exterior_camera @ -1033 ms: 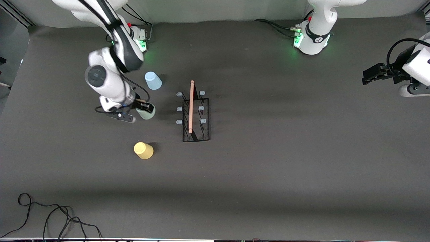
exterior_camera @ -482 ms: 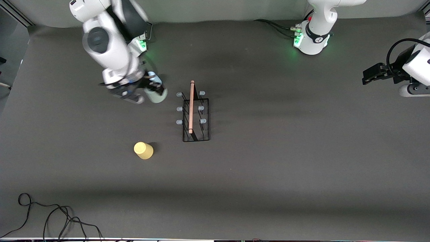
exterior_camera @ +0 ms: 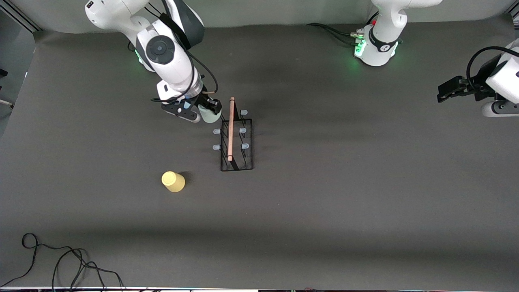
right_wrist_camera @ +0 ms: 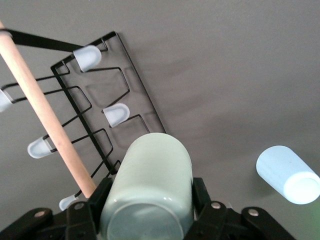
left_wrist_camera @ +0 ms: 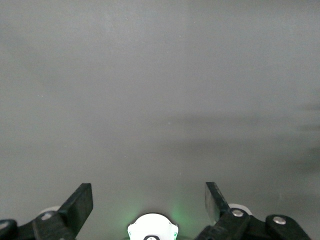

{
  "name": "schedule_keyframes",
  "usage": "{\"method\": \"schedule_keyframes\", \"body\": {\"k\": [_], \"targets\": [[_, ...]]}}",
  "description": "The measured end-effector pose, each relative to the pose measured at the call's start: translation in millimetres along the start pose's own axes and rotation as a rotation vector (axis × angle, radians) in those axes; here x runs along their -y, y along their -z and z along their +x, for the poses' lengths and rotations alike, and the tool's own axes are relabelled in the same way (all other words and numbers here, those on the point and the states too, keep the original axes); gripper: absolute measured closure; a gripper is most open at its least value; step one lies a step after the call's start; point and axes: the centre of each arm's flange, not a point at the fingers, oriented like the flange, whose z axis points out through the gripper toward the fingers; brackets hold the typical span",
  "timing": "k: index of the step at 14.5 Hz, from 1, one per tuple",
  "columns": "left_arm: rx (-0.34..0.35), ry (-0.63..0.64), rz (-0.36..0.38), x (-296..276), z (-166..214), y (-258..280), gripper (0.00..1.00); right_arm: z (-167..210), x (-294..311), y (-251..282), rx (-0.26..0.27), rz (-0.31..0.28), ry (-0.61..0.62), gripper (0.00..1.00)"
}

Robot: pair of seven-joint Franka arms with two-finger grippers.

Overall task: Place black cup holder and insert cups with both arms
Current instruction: 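Lift the green cup and lower it onto a holder peg, then open the right gripper and move it toward the yellow cup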

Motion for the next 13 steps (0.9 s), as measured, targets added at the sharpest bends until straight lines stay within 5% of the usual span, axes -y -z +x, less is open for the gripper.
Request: {"method": "schedule_keyframes", "body": {"k": [9,13], "targets": [[0.002,0.0,0.0,0,1,-1,0.0,-5,12,-44,-0.005,-0.028,-0.012,0.26],[0.004,0.0,0.0,0,2,-3,0.0,-3,13,-37,-0.005,-0.025,-0.016,0.0]]}}
